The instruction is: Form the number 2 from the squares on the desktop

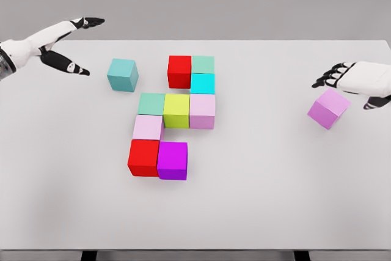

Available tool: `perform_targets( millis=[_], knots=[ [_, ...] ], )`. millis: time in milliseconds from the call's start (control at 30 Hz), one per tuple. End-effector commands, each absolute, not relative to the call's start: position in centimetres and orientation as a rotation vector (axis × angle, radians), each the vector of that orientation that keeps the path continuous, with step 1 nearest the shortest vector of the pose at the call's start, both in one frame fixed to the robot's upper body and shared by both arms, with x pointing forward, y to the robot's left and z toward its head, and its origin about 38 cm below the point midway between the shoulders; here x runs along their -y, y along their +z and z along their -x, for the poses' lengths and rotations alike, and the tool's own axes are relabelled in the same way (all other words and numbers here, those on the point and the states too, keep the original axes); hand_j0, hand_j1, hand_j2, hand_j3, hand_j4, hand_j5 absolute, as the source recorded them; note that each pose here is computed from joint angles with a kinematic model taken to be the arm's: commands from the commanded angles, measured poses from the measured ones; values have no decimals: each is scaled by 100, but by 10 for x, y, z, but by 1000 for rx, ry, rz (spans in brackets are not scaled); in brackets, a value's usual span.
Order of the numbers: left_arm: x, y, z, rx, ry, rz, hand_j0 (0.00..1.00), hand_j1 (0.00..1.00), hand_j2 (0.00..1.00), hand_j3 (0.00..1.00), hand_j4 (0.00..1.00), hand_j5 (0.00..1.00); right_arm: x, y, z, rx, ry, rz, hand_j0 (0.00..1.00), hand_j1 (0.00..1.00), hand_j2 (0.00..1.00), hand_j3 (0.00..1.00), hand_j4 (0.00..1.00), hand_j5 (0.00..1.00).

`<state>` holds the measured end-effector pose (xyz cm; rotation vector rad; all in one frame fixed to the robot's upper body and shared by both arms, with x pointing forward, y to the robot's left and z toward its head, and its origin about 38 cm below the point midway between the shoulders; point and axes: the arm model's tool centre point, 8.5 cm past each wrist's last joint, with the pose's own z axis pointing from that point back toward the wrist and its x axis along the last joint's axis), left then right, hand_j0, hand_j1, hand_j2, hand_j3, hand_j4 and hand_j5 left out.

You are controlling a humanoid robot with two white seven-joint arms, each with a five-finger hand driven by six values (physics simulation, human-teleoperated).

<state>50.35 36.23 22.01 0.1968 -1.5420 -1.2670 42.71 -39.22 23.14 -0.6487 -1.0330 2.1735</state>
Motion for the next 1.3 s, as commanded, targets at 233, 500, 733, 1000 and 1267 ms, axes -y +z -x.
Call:
perform_targets(
  millis=[233,500,733,1000,1267],
  knots=[
    [-341,186,-514,1407,-1230,-127,100,100,100,100,100,100,380,200,-435,990,2188,603,100,100,100,100,100,100],
    [-330,170,-521,1379,-1211,-98,100,100,100,100,100,100,386,186,-443,940,2170,602,100,100,100,100,100,100],
    [-324,167,-531,1353,-1215,-115,100,100,100,100,100,100,380,178,-443,930,2187,577,93,93,93,93,93,93],
    [-321,155,-536,1315,-1197,-109,100,100,100,100,100,100,373,188,-443,994,2174,572,43,43,43,43,43,43],
    [-316,151,-540,1297,-1196,-107,100,100,100,100,100,100,319,252,-424,1292,2242,617,44,44,44,44,44,44]
  ],
)
